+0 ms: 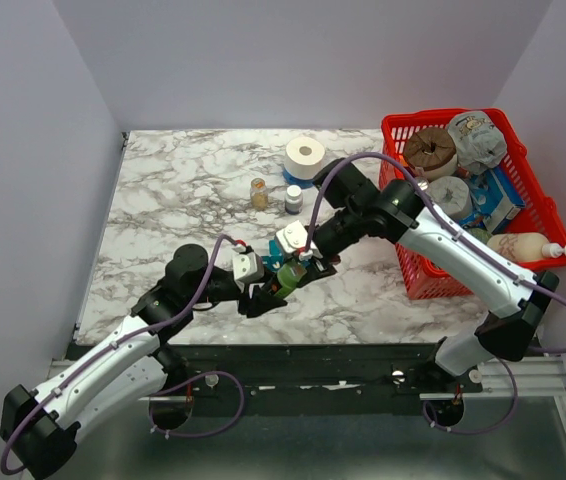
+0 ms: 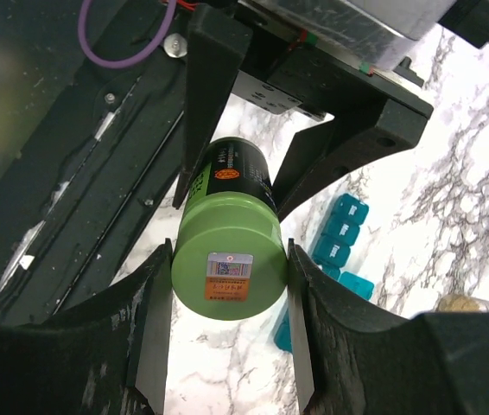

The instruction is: Sort the pills into containers

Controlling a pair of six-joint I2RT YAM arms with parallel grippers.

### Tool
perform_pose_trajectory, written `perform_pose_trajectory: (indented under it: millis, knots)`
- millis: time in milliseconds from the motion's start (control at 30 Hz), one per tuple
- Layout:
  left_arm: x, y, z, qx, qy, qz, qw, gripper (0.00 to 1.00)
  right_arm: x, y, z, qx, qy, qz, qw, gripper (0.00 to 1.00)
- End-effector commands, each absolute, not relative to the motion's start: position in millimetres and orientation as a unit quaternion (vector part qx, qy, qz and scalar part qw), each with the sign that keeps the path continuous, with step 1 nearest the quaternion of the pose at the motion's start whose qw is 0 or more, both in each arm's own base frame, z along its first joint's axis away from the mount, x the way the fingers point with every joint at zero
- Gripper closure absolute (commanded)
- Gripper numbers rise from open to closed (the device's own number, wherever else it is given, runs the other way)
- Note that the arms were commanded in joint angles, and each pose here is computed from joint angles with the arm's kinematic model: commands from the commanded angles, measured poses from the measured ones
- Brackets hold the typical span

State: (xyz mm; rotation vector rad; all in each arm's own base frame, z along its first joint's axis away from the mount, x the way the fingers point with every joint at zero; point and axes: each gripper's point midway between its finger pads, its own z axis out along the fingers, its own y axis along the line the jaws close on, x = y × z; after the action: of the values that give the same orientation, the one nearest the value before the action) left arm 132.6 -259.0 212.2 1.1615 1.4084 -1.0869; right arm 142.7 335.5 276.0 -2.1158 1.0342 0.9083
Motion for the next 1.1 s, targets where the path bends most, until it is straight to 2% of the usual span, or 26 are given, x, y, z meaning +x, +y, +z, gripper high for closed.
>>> perform_pose_trajectory:
  millis: [0, 300, 567, 600, 633, 767, 800, 867, 900, 933, 1067]
  knots:
    - [160.5, -259.6, 275.1, 0.482, 0.519, -0.386, 0.591, 1.00, 150.8, 346.7, 265.5, -0.773, 0.460, 0.337, 0.279, 0.75]
    - [182.7, -253.5, 312.3, 0.398, 0.484, -0.376, 0.683, 1.00, 156.1, 364.9, 252.1, -0.634, 0.615, 0.391, 0.258, 0.76]
    - [225.8, -229.4, 320.1, 0.305, 0.531, -0.299, 0.732, 1.00, 189.5, 362.8, 214.6, -0.469, 0.777, 0.350, 0.231, 0.74]
    - [228.7, -227.7, 322.6, 0.292, 0.531, -0.299, 0.737, 1.00, 191.8, 364.8, 212.8, -0.447, 0.788, 0.361, 0.221, 0.59]
    - [229.5, -227.6, 322.5, 0.289, 0.532, -0.300, 0.738, 1.00, 194.4, 366.7, 219.3, -0.445, 0.785, 0.366, 0.227, 0.51]
    - [219.6, -238.9, 304.8, 0.330, 0.530, -0.317, 0.714, 1.00, 204.6, 373.3, 272.6, -0.461, 0.739, 0.415, 0.262, 0.36]
    - [216.3, -239.4, 301.7, 0.338, 0.529, -0.319, 0.710, 1.00, 208.1, 369.4, 284.4, -0.486, 0.714, 0.418, 0.280, 0.25]
    - [206.5, -244.4, 291.1, 0.374, 0.521, -0.329, 0.693, 1.00, 206.1, 366.5, 319.2, -0.517, 0.667, 0.438, 0.310, 0.15]
    - [203.7, -245.0, 285.8, 0.383, 0.524, -0.333, 0.685, 1.00, 202.1, 361.7, 325.6, -0.547, 0.638, 0.439, 0.316, 0.05]
    - [201.1, -246.2, 282.6, 0.390, 0.524, -0.337, 0.678, 1.00, 196.5, 359.0, 335.4, -0.566, 0.615, 0.441, 0.327, 0.00]
    - [186.0, -251.9, 275.3, 0.433, 0.517, -0.358, 0.646, 1.00, 168.4, 344.4, 345.9, -0.651, 0.513, 0.445, 0.339, 0.00]
